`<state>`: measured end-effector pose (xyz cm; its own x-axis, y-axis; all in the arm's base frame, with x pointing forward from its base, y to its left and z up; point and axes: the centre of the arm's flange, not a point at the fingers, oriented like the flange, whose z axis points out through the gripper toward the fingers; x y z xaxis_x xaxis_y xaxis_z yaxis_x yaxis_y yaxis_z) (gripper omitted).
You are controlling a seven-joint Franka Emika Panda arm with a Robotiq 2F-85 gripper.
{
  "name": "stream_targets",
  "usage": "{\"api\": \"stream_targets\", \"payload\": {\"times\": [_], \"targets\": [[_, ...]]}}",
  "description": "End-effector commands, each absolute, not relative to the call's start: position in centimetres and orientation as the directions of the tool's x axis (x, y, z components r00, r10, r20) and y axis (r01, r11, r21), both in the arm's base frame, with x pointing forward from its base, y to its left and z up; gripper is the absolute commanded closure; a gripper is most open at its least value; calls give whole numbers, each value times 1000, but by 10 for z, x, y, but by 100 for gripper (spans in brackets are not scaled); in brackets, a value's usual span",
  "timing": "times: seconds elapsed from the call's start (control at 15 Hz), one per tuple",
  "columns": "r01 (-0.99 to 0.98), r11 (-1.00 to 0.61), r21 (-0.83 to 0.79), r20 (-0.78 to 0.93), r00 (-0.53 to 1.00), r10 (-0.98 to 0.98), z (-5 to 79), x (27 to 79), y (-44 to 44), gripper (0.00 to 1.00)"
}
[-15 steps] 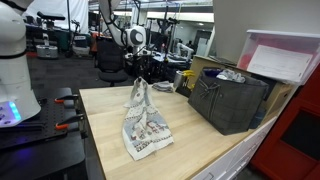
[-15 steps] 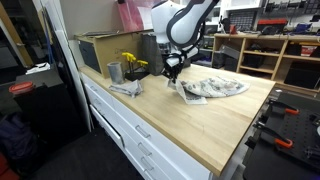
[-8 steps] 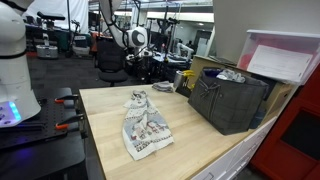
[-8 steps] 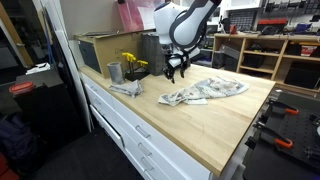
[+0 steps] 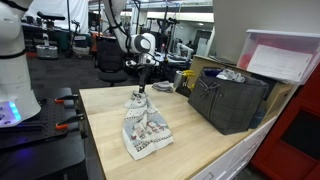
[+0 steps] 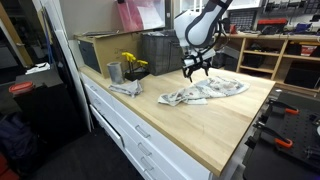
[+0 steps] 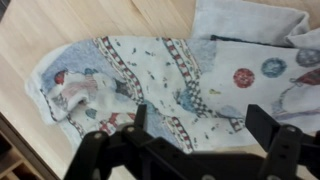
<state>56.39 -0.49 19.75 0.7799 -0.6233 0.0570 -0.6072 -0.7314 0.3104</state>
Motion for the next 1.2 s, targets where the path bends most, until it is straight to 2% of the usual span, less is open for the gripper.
{"api": "stream_targets", "payload": {"times": [0.0, 0.13, 0.47, 1.07, 1.13], "targets": [[-738, -608, 293, 28, 642, -767, 195, 536, -24, 0], [-786, -558, 264, -23, 574, -819, 181, 523, -31, 0], [-798, -566, 206, -134, 550, -824, 144, 492, -32, 0], [-763, -642, 73, -154, 628, -763, 109, 484, -42, 0], [-758, -649, 66, -163, 633, -757, 107, 483, -41, 6]]}}
